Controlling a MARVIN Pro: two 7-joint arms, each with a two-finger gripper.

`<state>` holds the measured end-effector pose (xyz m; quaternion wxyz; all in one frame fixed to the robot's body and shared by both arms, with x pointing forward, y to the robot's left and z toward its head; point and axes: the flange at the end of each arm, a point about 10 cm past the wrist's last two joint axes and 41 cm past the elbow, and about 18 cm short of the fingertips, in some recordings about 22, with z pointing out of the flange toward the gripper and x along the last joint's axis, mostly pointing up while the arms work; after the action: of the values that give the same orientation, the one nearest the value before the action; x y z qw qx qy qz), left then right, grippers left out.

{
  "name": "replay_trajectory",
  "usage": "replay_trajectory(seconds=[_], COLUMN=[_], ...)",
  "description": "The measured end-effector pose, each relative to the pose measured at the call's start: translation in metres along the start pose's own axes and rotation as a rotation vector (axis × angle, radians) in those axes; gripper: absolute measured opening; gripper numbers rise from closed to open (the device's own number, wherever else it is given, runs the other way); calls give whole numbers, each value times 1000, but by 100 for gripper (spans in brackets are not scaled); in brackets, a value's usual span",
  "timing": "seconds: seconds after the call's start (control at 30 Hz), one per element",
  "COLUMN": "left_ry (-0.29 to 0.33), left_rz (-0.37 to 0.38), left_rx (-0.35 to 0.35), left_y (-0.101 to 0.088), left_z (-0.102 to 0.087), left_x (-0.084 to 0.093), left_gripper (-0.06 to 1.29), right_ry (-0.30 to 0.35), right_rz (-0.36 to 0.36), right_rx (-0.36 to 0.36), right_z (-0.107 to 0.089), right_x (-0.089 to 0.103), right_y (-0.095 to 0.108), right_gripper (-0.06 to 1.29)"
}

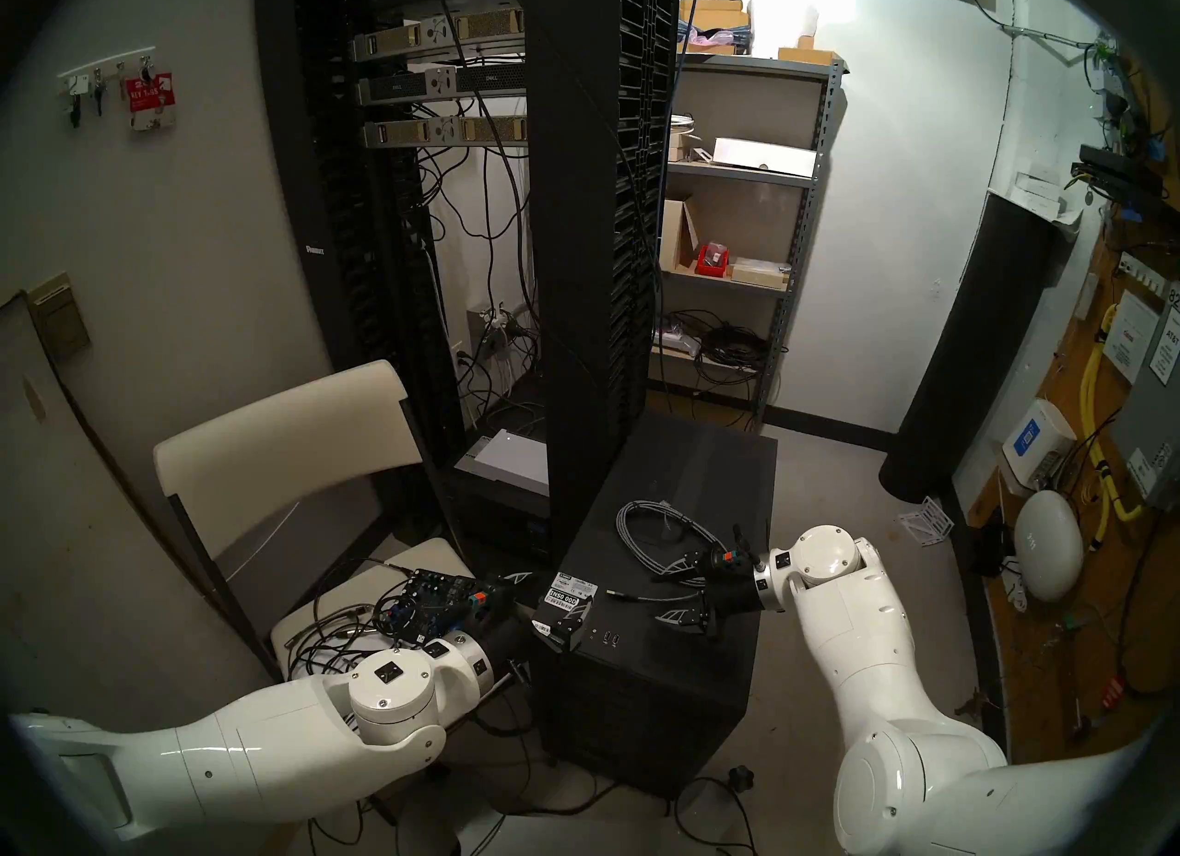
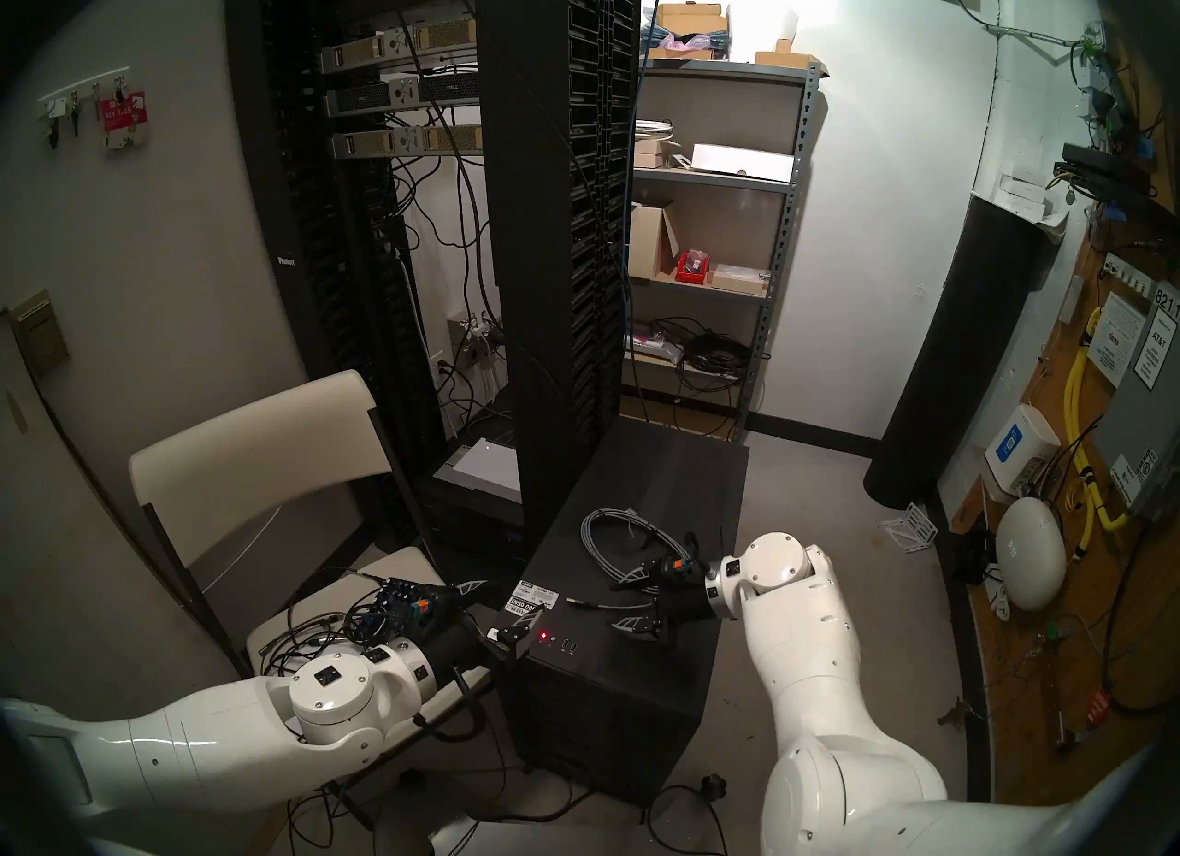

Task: Insert the cable into the workstation's USB slot

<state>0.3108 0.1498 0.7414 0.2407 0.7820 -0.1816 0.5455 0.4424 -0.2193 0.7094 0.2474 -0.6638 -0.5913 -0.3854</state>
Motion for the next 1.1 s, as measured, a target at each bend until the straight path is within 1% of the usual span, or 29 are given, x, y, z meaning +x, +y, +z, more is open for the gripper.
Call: replay_trajectory(seconds=[0.03,0.07,0.13,0.2,0.27,0.33,0.53,0.63,0.73,0.9,0.93,0.97,1.03,1.1], left_ry=[0,0,0,0,0,0,0,0,0,0,0,0,0,0], left_rz=[0,0,0,0,0,0,0,0,0,0,0,0,0,0], left_rx=[0,0,0,0,0,0,0,0,0,0,0,0,0,0], left_y=[0,0,0,0,0,0,0,0,0,0,0,0,0,0], left_z=[0,0,0,0,0,0,0,0,0,0,0,0,0,0], left_x=[0,0,0,0,0,0,0,0,0,0,0,0,0,0], left_gripper=[122,122,122,122,122,122,122,122,122,122,122,122,122,122], right_ry=[-4,-6,-12,-20,-29,-37,-50,-53,-56,-60,-62,-65,-69,-73], right_rz=[-3,-6,-10,-15,-19,-22,-23,-20,-17,-12,-11,-11,-10,-9], right_rx=[6,10,18,28,36,45,66,72,76,83,86,88,93,97], right_z=[2,4,7,10,12,15,23,26,27,29,29,30,30,30], right_x=[0,1,1,2,3,3,5,5,6,7,7,7,8,8], right_y=[1,1,2,2,3,4,6,8,10,13,14,15,17,18], right_gripper=[94,93,91,86,85,71,62,62,68,72,83,86,77,77])
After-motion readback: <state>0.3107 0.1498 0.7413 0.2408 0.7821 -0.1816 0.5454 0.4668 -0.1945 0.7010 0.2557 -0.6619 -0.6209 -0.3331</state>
